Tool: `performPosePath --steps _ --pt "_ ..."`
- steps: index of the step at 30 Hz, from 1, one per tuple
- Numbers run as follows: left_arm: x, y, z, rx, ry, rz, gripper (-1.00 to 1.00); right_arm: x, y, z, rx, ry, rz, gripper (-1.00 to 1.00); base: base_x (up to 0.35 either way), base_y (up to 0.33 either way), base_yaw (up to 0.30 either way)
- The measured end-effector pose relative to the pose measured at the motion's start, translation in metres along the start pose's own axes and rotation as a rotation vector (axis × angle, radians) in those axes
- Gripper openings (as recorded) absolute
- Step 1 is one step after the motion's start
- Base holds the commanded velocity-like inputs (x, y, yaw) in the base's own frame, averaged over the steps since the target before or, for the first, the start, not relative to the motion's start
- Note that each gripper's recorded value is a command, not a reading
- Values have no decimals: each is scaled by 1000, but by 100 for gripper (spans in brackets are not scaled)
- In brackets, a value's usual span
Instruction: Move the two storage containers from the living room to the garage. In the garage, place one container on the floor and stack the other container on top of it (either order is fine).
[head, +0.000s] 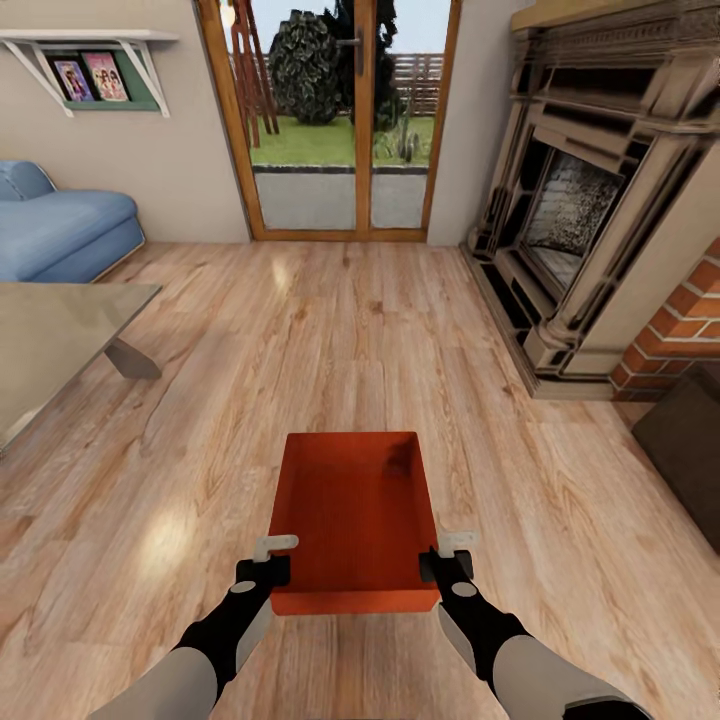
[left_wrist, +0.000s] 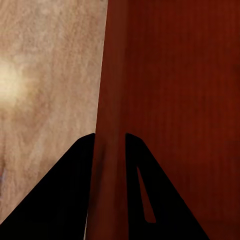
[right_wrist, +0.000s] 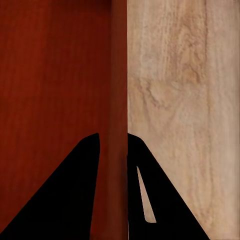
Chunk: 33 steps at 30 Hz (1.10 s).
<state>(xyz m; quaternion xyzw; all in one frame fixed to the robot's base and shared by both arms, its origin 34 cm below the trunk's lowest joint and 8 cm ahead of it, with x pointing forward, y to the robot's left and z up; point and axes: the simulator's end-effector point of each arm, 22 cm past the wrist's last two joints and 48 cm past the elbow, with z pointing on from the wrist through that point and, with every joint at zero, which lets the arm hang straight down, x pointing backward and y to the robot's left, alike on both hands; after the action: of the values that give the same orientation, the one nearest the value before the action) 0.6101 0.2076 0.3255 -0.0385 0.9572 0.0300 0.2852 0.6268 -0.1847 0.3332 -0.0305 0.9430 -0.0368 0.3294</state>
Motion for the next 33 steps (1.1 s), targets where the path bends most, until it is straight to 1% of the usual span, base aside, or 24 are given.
performPosePath --steps 33 --pt "-47 2 -50 0 -1 3 -100 -50 -6 -46 0 -2 3 -100 0 0 0"
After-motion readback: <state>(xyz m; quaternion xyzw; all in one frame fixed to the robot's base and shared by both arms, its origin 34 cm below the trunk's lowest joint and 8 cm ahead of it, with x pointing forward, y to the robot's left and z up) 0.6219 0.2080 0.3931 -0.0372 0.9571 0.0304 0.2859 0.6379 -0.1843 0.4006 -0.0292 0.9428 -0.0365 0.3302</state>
